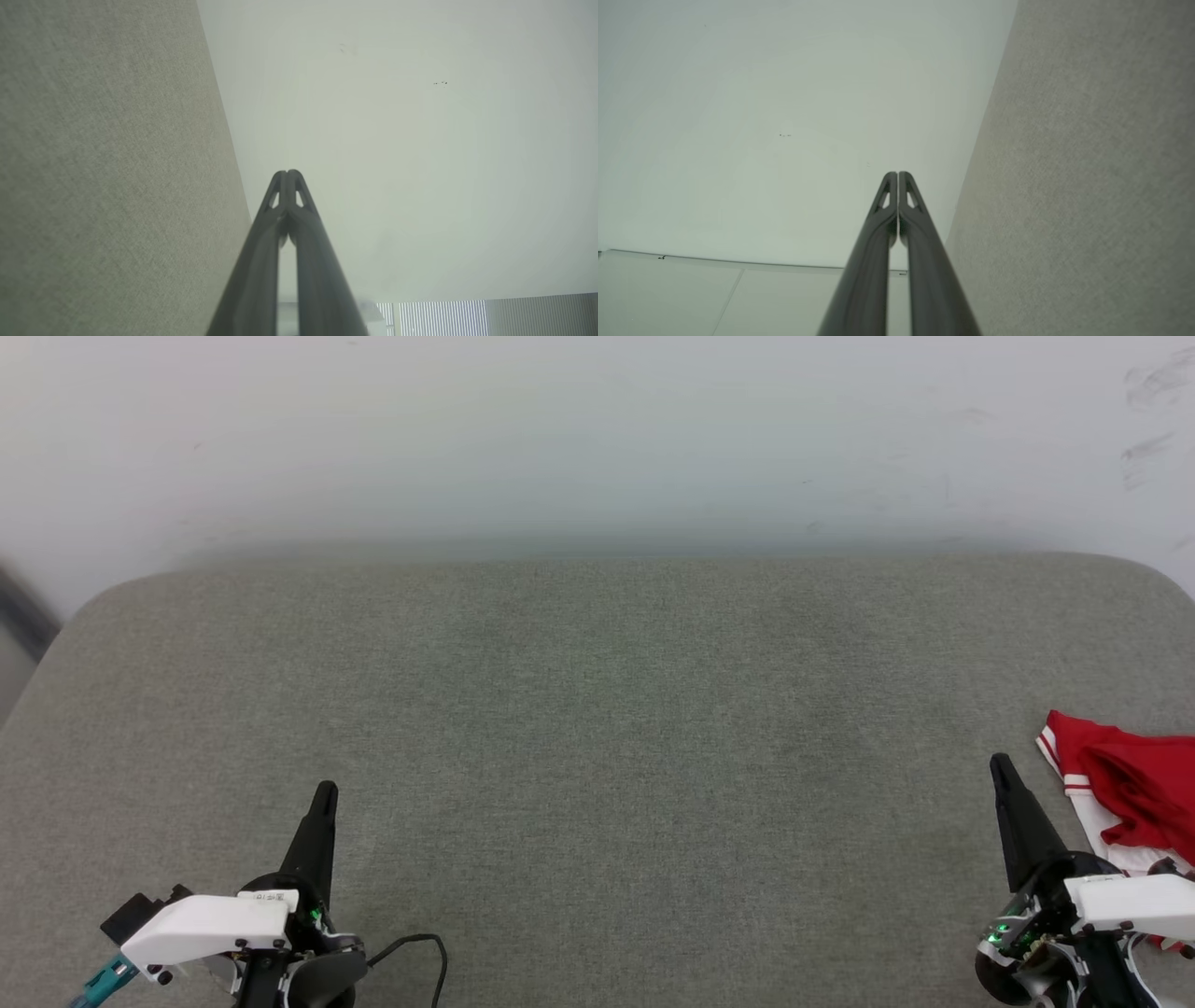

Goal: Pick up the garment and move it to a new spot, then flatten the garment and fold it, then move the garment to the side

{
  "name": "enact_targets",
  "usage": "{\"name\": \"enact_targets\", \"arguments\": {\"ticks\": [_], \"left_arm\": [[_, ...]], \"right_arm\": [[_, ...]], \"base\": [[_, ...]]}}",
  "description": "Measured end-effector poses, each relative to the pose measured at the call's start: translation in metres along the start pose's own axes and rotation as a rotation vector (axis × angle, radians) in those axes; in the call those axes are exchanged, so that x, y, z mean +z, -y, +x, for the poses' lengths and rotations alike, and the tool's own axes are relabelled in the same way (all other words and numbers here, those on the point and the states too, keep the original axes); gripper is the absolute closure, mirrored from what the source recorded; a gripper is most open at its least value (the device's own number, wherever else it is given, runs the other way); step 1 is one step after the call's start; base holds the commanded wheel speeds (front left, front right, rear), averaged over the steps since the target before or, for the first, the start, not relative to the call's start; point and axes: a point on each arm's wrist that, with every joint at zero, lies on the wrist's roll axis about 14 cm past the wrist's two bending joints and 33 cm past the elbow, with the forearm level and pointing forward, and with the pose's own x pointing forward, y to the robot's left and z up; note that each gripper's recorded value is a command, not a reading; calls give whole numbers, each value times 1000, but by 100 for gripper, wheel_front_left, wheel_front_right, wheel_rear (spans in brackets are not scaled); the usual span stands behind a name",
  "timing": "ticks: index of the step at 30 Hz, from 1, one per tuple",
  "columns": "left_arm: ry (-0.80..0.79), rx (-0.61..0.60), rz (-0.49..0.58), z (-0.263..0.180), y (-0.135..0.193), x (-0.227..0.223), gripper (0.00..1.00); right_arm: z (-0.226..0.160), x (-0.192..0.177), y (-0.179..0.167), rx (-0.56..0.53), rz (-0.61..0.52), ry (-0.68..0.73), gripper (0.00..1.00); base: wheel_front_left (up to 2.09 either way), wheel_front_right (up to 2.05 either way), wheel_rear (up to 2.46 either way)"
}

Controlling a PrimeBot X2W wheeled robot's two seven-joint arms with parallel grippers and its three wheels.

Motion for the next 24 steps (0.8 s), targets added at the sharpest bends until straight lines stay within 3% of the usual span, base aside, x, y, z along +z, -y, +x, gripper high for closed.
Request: {"name": "enact_targets", "arguments": {"ticks": [9, 24], "left_arm": [[6, -15, -57, 1, 2, 2, 100], [6, -17, -57, 1, 3, 2, 100]], "right_arm": [[2, 0, 1, -1, 59, 1, 100], [2, 0, 1, -1, 60, 1, 100]], "base": [[0, 0, 0], [0, 0, 0]]}}
